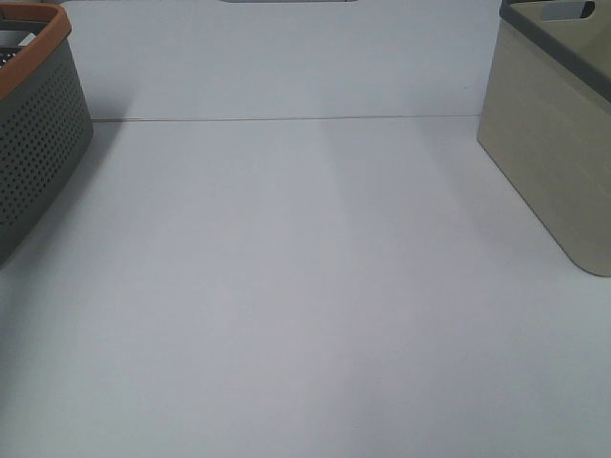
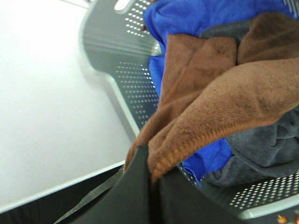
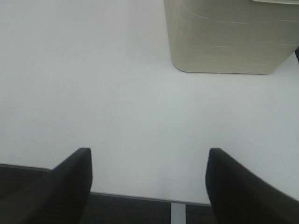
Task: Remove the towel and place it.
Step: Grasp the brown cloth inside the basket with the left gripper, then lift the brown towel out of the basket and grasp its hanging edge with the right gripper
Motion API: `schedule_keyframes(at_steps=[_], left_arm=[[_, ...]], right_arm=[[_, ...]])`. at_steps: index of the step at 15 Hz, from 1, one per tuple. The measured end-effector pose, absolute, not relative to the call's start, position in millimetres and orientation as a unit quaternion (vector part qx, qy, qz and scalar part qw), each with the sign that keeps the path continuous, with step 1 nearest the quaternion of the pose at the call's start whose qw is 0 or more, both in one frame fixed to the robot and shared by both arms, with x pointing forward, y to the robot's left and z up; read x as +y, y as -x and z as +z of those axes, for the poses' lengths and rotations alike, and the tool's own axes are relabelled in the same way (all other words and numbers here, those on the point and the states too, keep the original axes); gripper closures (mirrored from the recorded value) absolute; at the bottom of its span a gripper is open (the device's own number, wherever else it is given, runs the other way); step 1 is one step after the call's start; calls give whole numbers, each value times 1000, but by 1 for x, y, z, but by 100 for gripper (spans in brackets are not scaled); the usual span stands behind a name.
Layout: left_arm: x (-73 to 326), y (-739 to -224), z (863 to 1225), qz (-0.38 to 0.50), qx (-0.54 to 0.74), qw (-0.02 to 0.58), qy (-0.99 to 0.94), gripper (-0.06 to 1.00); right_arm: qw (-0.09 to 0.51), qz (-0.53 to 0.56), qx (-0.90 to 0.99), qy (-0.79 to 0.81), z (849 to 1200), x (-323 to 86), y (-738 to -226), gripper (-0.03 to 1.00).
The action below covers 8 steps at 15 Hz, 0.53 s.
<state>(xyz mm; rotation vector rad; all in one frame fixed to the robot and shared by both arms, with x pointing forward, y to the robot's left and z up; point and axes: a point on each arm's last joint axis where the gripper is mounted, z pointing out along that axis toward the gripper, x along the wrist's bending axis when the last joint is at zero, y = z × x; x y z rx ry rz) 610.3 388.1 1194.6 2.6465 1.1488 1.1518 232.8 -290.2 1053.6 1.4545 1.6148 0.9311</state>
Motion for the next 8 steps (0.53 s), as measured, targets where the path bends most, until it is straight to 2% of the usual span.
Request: schedule_keyframes(at_steps=[4,8], left_arm=[[374,-564,1246,423,378,64,-821,94],[362,-544,1270,454,373,124,-800,94]], right_arm=[[379,364,632,-569,1054,-290,-233,37],[379,364,632,-569,1054,-290,-233,37]])
